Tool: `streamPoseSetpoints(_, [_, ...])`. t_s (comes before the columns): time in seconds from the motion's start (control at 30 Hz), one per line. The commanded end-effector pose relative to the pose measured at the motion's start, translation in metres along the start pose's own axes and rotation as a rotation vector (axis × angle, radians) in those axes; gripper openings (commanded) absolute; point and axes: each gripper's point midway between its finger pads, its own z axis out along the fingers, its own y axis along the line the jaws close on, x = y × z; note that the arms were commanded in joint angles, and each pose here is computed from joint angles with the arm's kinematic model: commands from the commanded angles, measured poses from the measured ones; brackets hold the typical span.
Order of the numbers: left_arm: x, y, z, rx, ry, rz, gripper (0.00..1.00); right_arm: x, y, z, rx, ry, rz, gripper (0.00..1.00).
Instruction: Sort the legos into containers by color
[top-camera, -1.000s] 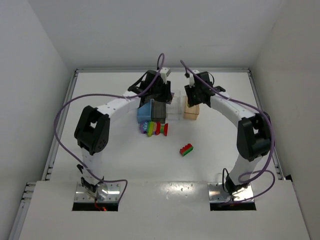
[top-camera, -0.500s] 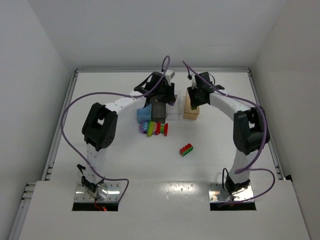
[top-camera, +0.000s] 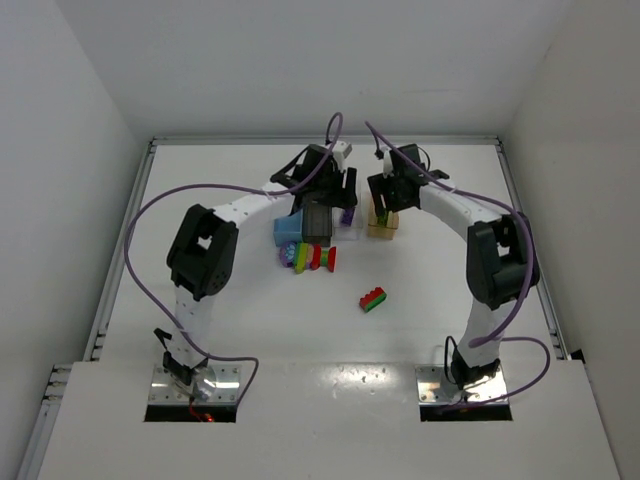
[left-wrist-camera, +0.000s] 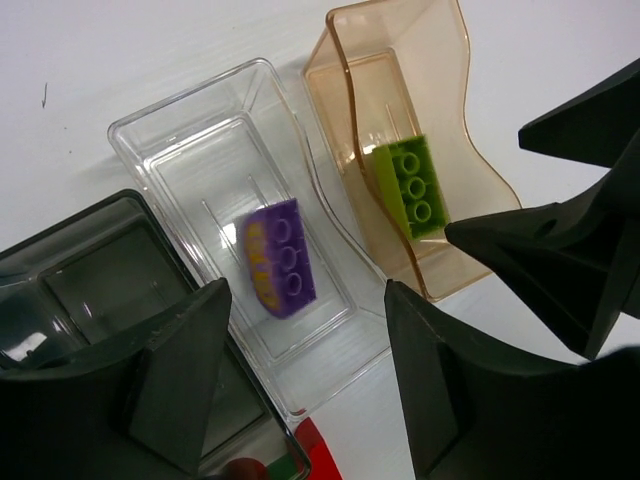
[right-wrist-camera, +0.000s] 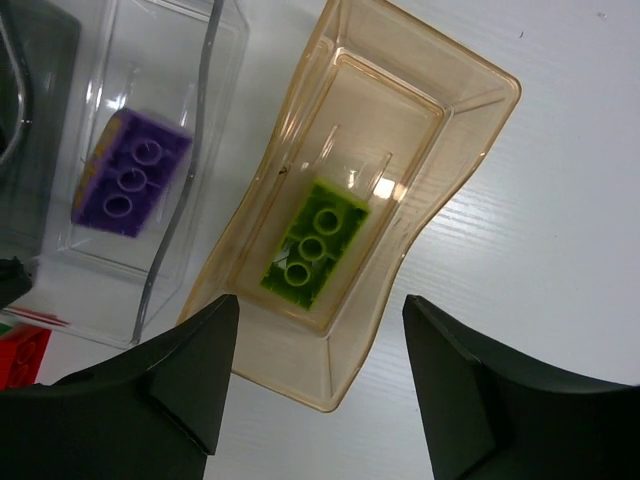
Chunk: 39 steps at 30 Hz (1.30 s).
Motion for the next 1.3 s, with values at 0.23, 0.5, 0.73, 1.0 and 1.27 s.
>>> streamPoseSetpoints(0.23, [-0.074, -0.051, -0.108, 0.101, -0.238, 0.145, 0.69, -0.035, 0.048, -0.115, -0.297, -0.259, -0.133, 0.68])
streamPoseSetpoints(0.5, [-0.074, -0.022, -0.206, 0.070, -0.314, 0.212, 0.73, 0.081, 0.071, -0.157, -0.530, -0.059, -0.483, 0.69])
streamPoseSetpoints(0.73, [-0.063, 0.020, -0.248, -0.062, -0.371, 0.181, 0.73, 0.137, 0.079, -0.151, -0.570, 0.189, -0.303, 0.70])
streamPoseSetpoints(1.0, [-0.040, 0.046, -0.271, -0.166, -0.382, 0.159, 0.73, 0.153, 0.110, -0.154, -0.598, 0.219, -0.203, 1.00])
streamPoseSetpoints(1.27, [-0.022, 0.064, -0.272, -0.216, -0.359, 0.126, 0.73, 0.161, 0.116, -0.141, -0.488, 0.226, -0.217, 1.00])
